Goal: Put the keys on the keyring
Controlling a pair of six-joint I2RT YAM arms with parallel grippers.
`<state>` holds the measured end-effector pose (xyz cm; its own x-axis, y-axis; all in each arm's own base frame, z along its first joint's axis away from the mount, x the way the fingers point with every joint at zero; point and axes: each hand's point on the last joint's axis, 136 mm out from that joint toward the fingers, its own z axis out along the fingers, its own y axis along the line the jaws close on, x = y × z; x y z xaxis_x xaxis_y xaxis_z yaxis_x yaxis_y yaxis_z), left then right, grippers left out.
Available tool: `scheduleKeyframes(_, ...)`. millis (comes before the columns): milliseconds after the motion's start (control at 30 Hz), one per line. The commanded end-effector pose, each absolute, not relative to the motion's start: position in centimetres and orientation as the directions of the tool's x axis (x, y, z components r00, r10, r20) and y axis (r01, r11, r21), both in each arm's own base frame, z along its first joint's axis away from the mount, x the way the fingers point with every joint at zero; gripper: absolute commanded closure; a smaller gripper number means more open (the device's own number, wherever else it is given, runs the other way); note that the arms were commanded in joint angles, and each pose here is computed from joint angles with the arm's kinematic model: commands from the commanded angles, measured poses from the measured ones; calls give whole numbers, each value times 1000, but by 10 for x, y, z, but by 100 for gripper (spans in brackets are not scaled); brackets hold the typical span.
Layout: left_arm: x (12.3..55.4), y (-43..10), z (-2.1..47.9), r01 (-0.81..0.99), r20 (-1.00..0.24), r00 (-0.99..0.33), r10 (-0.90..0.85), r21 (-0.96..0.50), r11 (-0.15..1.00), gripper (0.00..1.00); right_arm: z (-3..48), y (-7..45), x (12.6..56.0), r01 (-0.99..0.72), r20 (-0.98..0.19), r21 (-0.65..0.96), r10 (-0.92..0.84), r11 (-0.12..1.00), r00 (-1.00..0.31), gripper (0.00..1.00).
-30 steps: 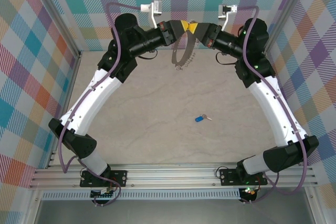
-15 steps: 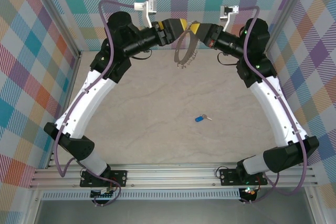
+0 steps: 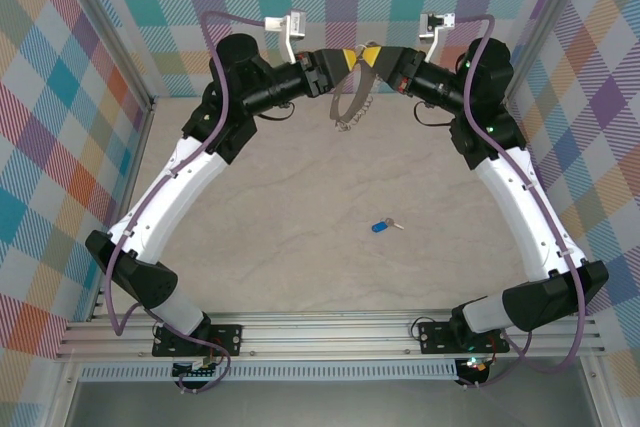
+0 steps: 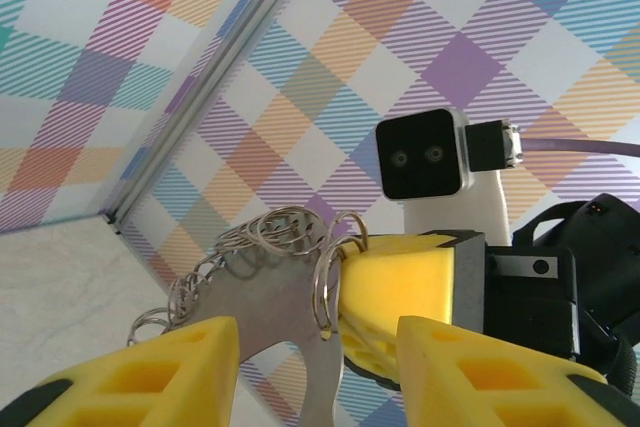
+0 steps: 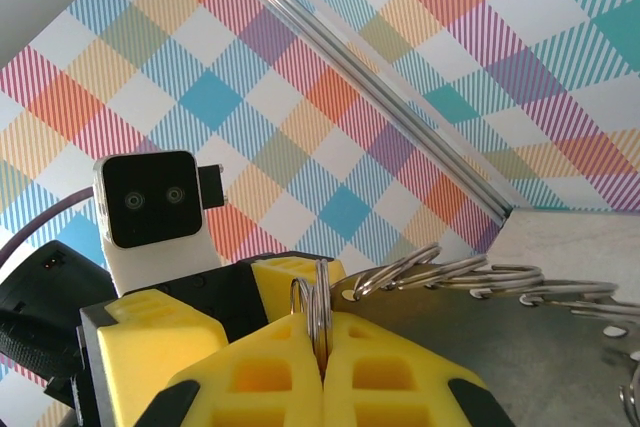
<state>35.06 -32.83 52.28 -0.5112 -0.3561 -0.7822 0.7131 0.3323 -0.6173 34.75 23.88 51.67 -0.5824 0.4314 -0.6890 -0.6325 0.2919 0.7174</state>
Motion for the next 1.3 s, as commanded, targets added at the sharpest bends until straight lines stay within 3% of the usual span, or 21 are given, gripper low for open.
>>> scheduleKeyframes(0,337,-319,553,763,-789,-460,-406,-586,274,55,541,233,331,-693,-718,674,451,258,-530,100)
scheduleKeyframes(1267,352,-333,542,747,-758,-503,-415,-623,233,68,540,238,331,-703,-724,668,430,242,-540,100)
